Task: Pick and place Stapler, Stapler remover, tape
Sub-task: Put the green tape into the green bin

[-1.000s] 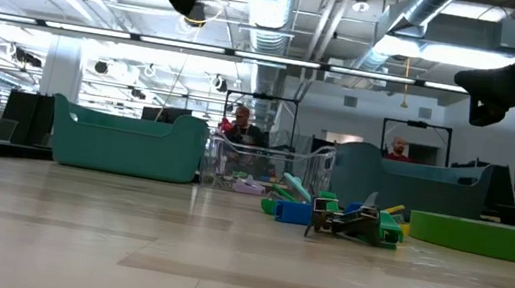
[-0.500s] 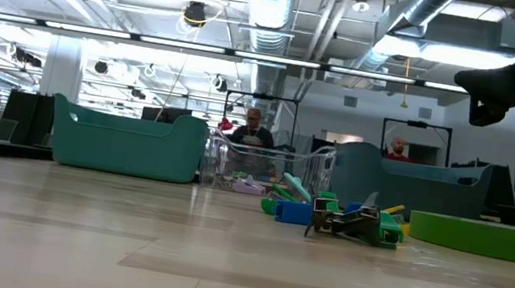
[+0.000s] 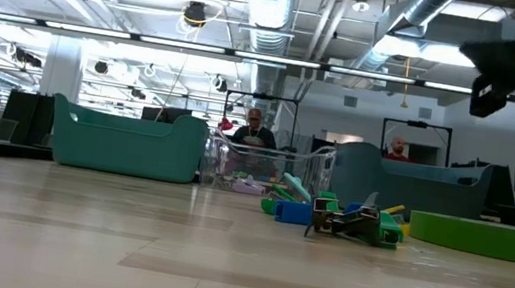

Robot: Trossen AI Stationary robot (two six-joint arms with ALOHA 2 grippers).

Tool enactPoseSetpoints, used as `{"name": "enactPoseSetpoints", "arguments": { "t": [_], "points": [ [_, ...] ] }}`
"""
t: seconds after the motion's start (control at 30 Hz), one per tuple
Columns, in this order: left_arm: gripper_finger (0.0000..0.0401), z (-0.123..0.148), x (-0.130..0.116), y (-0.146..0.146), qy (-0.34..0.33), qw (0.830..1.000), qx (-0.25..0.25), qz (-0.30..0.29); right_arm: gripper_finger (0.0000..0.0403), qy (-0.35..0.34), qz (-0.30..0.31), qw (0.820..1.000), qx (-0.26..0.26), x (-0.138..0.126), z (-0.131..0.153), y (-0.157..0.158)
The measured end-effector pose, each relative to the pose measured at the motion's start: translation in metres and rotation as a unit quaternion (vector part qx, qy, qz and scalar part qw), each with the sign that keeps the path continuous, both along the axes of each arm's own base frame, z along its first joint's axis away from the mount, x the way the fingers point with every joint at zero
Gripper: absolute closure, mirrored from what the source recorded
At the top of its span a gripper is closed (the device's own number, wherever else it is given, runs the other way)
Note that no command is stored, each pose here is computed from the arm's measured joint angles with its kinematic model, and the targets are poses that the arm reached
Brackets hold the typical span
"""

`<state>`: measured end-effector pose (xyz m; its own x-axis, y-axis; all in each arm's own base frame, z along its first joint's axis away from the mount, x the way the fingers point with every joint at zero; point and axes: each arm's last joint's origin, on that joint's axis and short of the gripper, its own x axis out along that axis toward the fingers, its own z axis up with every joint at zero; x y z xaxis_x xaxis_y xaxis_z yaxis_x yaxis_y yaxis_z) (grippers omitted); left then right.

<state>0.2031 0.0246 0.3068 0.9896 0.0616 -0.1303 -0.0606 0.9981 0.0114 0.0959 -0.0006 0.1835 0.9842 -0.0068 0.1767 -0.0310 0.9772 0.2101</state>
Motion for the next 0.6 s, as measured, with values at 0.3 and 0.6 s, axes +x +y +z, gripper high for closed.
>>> {"name": "enactPoseSetpoints", "arguments": {
  "t": [0.3, 0.6],
  "points": [
    [0.0233, 0.000, 0.000, 0.001, 0.000, 1.000, 0.000, 0.012, 0.0403, -0.096, 0.001, 0.983, 0.159, -0.006, 0.023, -0.003],
    [0.0233, 0.000, 0.000, 0.001, -0.001, 1.000, 0.000, 0.012, 0.0403, -0.040, -0.026, 0.991, 0.125, -0.004, 0.057, -0.003]
  ]
}}
